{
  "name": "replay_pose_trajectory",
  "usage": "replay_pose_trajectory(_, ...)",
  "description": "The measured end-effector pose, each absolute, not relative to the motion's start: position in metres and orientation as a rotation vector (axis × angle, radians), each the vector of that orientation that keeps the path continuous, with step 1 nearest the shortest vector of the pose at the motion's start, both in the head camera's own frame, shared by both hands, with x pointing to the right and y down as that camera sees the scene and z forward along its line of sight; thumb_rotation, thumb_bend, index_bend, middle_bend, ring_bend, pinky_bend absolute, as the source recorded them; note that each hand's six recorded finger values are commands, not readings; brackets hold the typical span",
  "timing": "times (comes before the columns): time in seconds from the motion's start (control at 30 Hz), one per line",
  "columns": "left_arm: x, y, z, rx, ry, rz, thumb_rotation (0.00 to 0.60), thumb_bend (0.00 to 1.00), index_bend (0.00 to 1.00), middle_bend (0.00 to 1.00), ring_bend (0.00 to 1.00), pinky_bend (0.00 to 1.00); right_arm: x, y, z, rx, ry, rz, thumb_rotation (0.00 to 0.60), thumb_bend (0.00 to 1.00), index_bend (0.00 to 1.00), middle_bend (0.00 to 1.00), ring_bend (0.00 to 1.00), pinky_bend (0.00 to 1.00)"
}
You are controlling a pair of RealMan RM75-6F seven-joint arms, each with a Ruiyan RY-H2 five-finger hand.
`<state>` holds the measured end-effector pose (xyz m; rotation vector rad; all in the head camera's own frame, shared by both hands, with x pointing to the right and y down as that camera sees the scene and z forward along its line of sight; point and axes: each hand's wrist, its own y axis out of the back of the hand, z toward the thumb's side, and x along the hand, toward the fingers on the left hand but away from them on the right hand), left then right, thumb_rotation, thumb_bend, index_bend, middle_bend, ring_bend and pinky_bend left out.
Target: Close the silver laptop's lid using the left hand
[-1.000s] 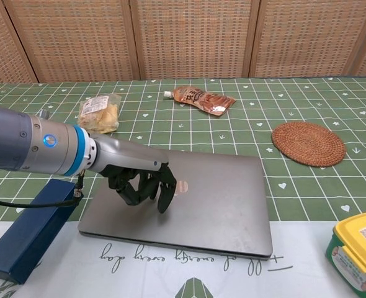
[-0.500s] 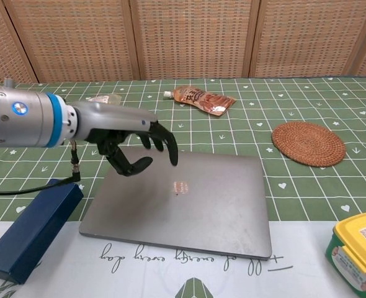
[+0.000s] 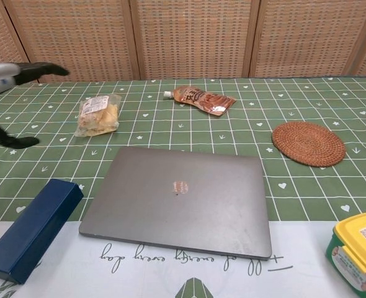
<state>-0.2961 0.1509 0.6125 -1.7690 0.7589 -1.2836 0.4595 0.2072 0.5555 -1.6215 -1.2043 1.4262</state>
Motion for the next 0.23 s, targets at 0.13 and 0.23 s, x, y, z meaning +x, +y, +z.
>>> replay_pose_trajectory(0.13,-0.350,0.180,0.611,-1.610,0.846,-1.367,0.600,0.28,0.00,0.00,0.00,0.00,0.452,0.210,0.561,-1.628,-1.169,1.423,0.600,0.10,0.00,0.00,0.00,0.00)
replay_pose_trajectory(0.23,-0.375,0.199,0.608,-1.547,0.878,-1.409,0.600,0.28,0.00,0.00,0.00,0.00,0.447,0.212,0.563,-1.635,-1.149,1.416,0.600,0.10,0.00,0.00,0.00,0.00)
